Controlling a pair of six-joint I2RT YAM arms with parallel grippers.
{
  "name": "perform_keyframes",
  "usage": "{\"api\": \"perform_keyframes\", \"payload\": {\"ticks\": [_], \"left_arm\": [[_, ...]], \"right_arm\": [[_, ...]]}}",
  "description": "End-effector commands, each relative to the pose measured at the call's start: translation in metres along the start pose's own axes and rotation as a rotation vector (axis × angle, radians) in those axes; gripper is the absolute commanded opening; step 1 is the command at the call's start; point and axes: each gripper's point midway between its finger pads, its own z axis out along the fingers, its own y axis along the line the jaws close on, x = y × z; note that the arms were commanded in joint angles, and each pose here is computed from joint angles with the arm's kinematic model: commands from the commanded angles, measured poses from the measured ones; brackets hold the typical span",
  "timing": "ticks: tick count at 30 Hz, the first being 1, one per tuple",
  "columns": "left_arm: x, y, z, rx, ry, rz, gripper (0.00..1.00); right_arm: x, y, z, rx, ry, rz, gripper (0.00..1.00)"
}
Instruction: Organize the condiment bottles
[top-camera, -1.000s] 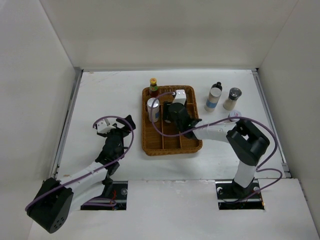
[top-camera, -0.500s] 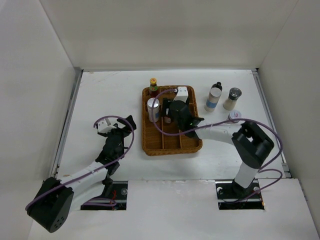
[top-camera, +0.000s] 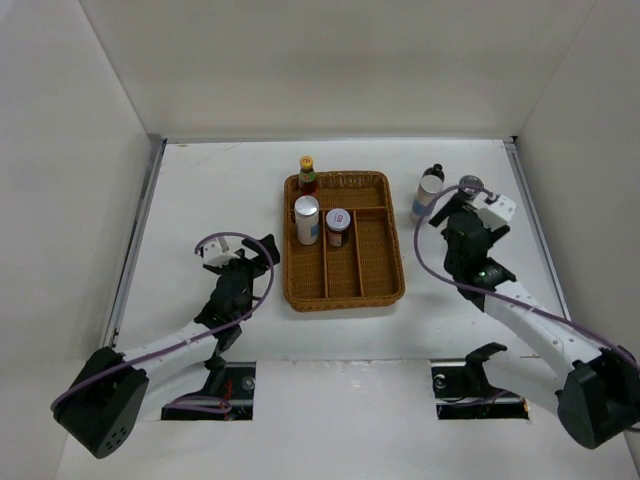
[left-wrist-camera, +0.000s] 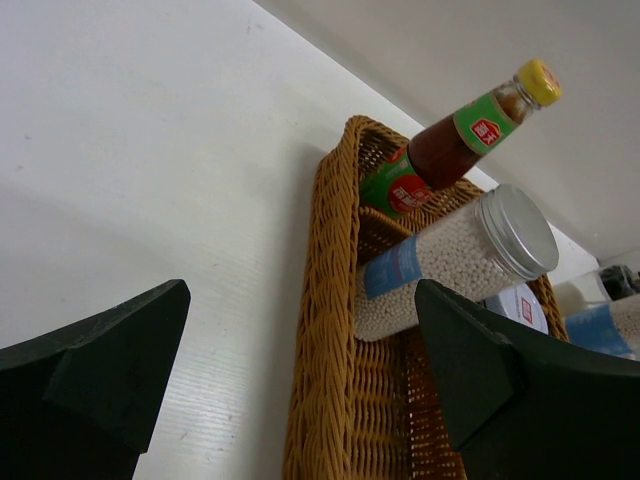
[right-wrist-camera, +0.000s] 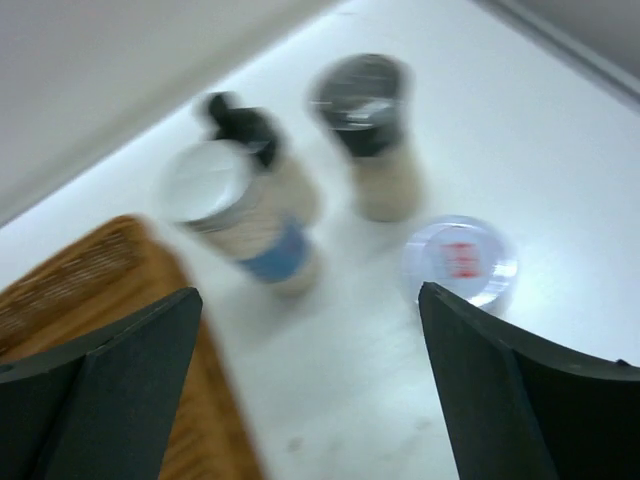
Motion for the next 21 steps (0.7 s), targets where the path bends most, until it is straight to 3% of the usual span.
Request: {"api": "perform_keyframes", "payload": {"ticks": [1,5,16,21], "left_arm": [[-0.004,-0.023,-0.001,0.064,-0.007,-0.051,1.00],[0.005,-0.027,-0.002,0.080,0.014,-0.047,1.00],[0.002,-0.028,-0.005,0.091,0.009,-0.057,1.00],[0.004,-0.027,-0.003,0.083,0.012,-0.052,1.00]], "right_arm": [[0.002,-0.059,0.007,0.182,0.028,0.021,0.98],[-0.007,-0.085,0.031,0.247,0.074,0.012,1.00],[0.041,-0.093,0.067,0.229,0.262,-0.056,1.00],[0.048,-0.096,0.082,0.225,0.251,-0.034,0.87]]}}
